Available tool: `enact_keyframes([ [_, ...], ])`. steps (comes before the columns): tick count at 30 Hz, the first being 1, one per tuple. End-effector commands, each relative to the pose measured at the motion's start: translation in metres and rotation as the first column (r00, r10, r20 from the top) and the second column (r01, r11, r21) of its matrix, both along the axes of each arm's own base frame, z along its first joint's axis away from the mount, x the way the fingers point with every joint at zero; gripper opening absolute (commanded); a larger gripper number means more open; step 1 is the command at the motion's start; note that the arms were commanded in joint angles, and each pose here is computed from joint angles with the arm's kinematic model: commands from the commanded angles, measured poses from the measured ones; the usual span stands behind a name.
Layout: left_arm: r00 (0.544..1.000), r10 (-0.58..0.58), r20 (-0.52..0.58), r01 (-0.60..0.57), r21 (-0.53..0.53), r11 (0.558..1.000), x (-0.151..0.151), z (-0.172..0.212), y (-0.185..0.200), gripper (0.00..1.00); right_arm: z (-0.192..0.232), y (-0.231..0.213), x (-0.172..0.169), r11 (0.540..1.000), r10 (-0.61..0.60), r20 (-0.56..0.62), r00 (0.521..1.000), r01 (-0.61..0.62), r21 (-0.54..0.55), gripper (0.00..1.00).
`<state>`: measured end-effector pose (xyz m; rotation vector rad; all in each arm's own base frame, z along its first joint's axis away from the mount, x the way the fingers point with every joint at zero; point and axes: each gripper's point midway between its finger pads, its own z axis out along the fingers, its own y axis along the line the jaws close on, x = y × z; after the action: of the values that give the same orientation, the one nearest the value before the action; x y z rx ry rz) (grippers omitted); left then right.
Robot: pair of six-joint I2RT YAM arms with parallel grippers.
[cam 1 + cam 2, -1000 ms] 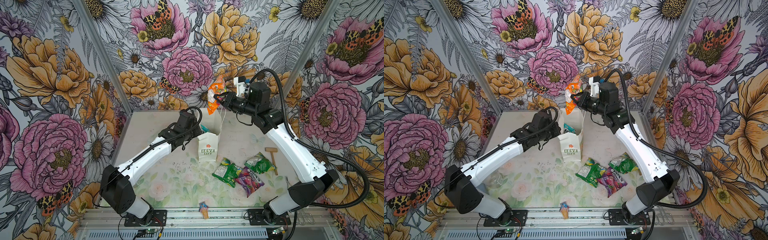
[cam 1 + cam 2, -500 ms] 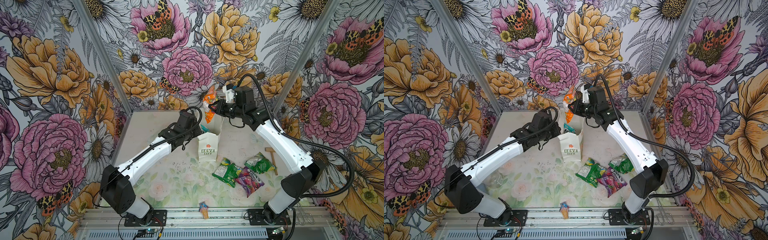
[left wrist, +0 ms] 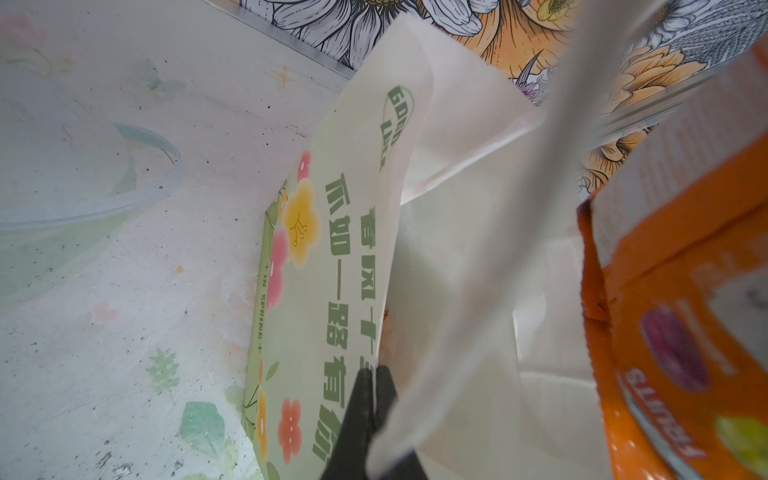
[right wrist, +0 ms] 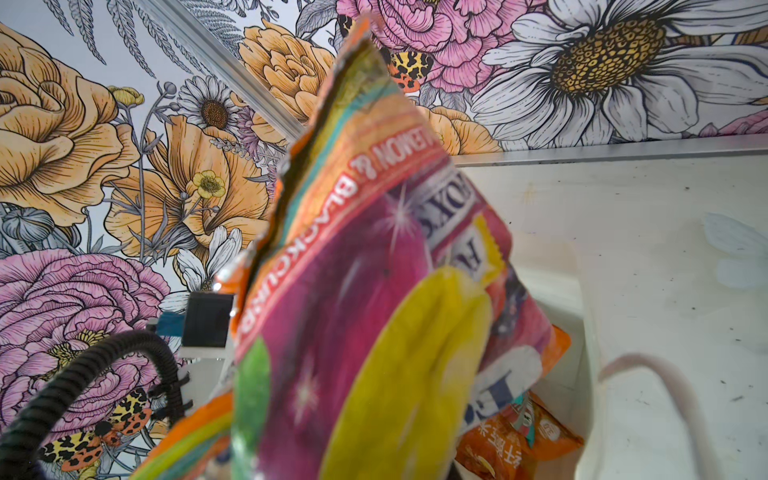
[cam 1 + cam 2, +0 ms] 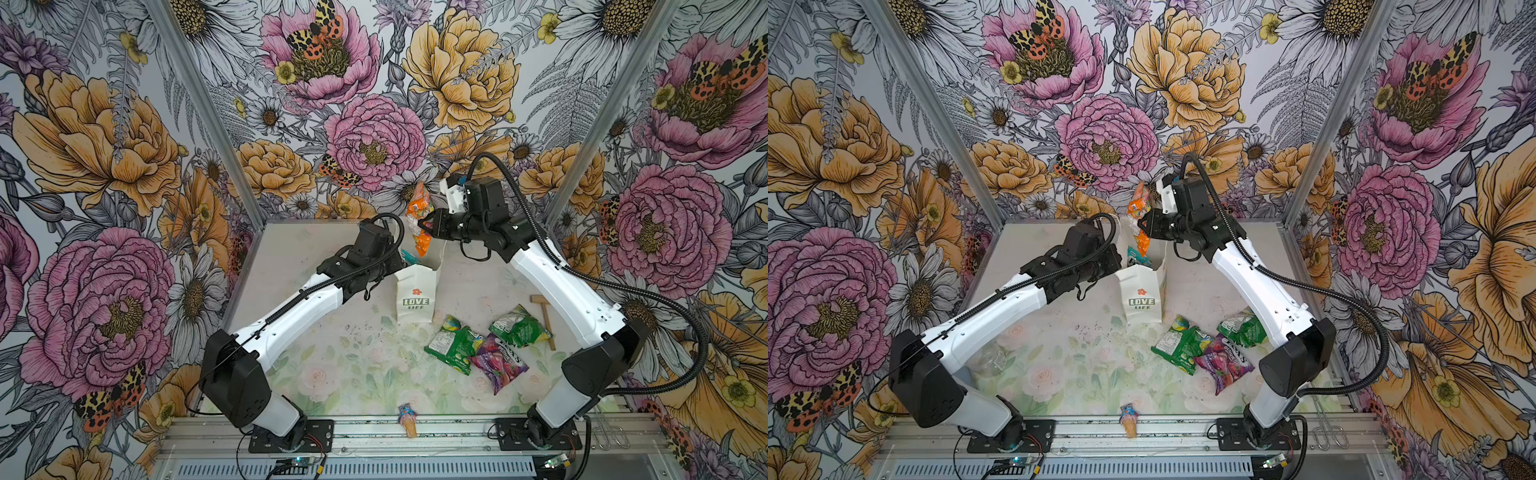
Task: Place the snacks into the paper bag
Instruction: 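Lower the Fox's fruit candy bag into the paper bag and open the right gripper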
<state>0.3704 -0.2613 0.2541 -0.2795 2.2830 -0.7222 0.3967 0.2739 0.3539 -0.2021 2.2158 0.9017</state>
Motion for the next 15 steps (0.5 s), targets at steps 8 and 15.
enact_keyframes([
  [8, 0.999, -0.024, -0.027, 0.024, 0.006, 1.000, -0.006, -0.006, -0.005, 0.00, -0.003, 0.004, 0.001, 0.997, 0.050, 0.059, 0.997, -0.046, -0.069, 0.00],
  [15, 0.999, -0.018, -0.028, 0.018, 0.006, 1.000, -0.005, -0.006, -0.003, 0.00, -0.018, 0.007, -0.002, 0.990, 0.081, 0.049, 0.996, -0.074, -0.121, 0.00],
])
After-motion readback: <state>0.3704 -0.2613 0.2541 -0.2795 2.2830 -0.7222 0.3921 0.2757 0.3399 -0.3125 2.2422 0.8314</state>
